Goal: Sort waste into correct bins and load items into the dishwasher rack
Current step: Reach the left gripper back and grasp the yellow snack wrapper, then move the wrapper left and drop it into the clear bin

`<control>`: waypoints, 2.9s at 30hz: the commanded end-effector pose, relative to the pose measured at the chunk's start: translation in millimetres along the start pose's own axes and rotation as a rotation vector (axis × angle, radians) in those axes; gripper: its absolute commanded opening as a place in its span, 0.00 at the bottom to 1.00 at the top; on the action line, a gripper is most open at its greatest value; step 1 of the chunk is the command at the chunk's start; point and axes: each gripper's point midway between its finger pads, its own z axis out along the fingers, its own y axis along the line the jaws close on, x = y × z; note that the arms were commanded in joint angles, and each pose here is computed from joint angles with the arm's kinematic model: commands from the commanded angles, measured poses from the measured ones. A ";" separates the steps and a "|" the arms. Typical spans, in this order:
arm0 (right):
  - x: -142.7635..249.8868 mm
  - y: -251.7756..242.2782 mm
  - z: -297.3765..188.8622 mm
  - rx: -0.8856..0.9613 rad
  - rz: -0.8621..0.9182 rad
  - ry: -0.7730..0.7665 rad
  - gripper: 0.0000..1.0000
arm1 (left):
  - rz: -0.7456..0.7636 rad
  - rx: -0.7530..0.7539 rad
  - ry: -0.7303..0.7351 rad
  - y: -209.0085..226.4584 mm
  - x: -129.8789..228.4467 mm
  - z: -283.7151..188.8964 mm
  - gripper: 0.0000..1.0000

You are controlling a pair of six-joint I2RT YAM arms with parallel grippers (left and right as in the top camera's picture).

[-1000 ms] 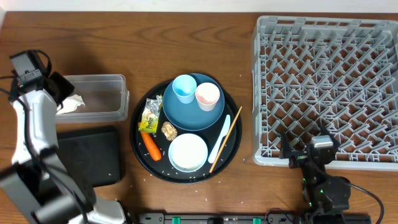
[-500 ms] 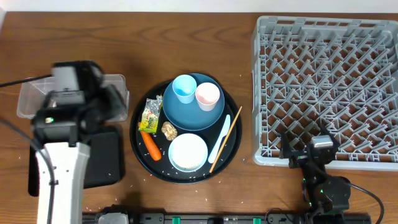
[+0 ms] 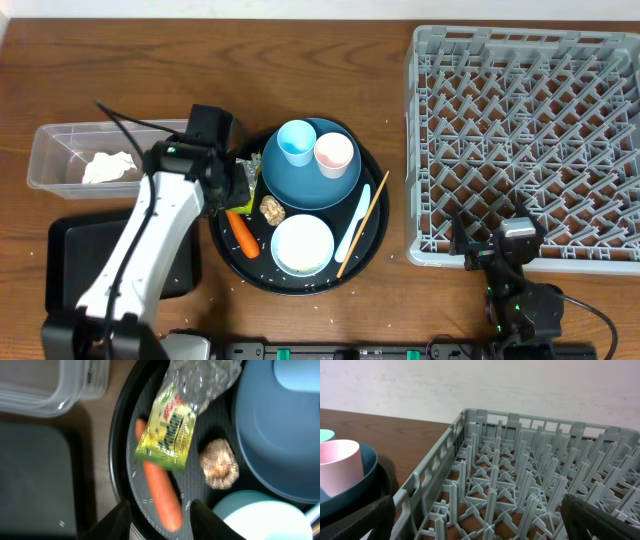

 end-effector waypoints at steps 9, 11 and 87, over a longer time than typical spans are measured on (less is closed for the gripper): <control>0.5 -0.4 -0.2 0.000 -0.008 0.000 0.99 | 0.032 -0.052 0.049 -1.9 -13.6 48.7 0.48; 0.5 -0.4 -0.2 0.000 -0.008 0.000 0.99 | 0.034 -0.073 0.055 1.0 -14.2 54.5 0.50; 0.8 -0.4 -0.2 0.000 -0.008 0.001 0.99 | -0.585 0.028 -0.537 120.8 -86.1 -96.0 0.06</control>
